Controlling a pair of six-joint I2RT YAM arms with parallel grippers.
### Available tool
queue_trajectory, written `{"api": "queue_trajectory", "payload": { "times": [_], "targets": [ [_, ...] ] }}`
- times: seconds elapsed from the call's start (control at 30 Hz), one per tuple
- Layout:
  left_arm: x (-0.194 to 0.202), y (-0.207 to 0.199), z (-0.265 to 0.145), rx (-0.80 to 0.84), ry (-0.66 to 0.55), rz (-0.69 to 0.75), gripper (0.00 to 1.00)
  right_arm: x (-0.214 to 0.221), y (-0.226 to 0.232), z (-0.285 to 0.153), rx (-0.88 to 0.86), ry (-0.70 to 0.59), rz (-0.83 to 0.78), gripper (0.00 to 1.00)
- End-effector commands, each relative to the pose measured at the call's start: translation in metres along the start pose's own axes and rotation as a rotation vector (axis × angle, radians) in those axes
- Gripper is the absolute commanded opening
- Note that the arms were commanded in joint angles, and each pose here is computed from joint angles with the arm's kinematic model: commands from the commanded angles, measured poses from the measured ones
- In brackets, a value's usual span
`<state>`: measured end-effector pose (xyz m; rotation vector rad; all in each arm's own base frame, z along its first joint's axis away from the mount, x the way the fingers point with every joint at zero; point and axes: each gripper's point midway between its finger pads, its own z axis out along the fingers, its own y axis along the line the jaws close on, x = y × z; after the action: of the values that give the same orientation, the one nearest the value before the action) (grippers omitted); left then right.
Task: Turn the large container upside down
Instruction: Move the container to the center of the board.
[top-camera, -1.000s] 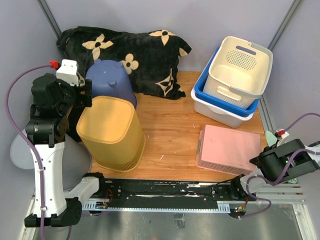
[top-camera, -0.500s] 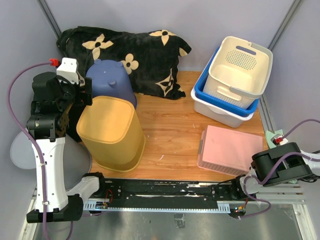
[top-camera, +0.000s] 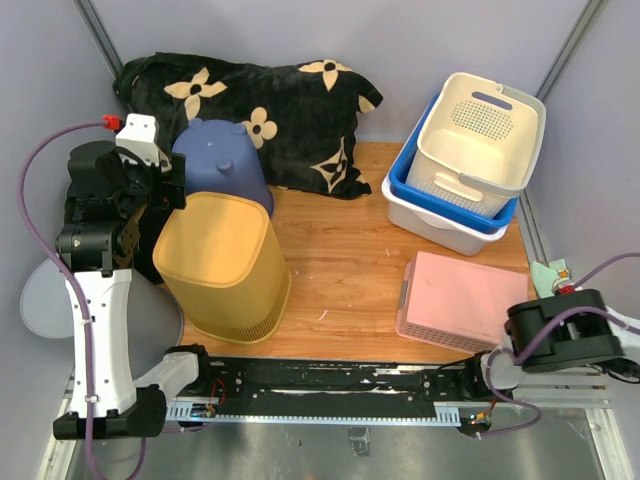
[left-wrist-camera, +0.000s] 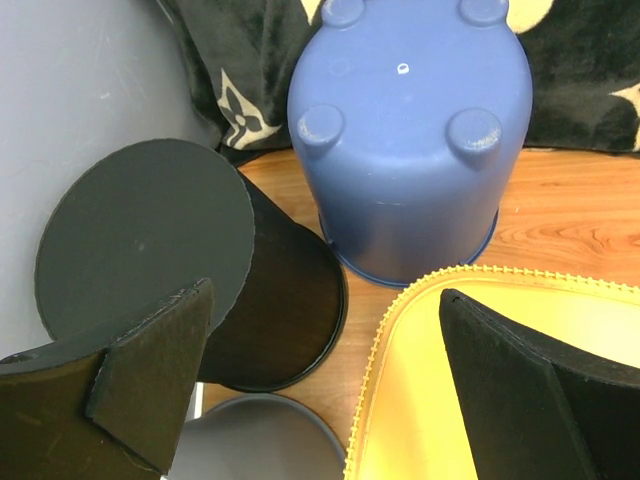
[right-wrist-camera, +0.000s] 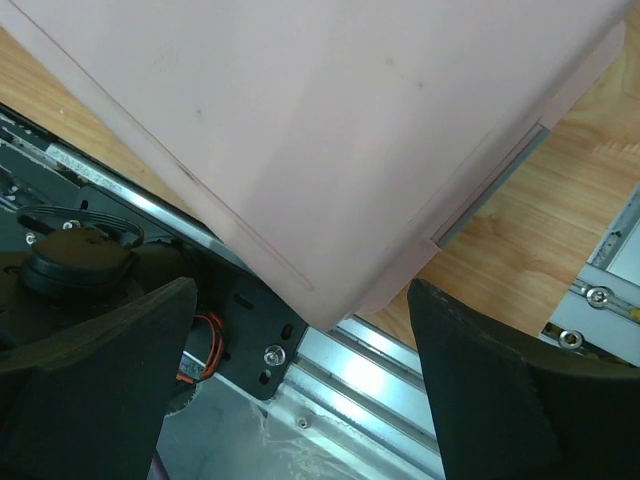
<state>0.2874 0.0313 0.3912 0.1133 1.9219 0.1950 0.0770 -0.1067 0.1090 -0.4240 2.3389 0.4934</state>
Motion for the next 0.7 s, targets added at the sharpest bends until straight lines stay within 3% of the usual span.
{"api": "queue_trajectory", "payload": {
  "times": [0.0, 0.17, 0.47, 0.67],
  "targets": [
    [-0.006, 0.003, -0.001, -0.007, -0.016, -0.01, 0.99, 0.013, -0.016, -0.002, -0.081, -0.054, 0.037, 0.89],
    [-0.005, 0.004, 0.003, -0.01, -0.005, -0.01, 0.99, 0.014, -0.014, 0.01, -0.154, -0.072, 0.023, 0.9],
    [0.003, 0.007, 0.002, -0.034, 0.011, -0.008, 0.99, -0.016, 0.03, 0.053, -0.317, -0.063, -0.043, 0.93],
    [0.008, 0.01, -0.001, -0.054, 0.024, -0.009, 0.99, -0.037, 0.056, 0.079, -0.431, 0.031, -0.103, 0.94]
  ]
}}
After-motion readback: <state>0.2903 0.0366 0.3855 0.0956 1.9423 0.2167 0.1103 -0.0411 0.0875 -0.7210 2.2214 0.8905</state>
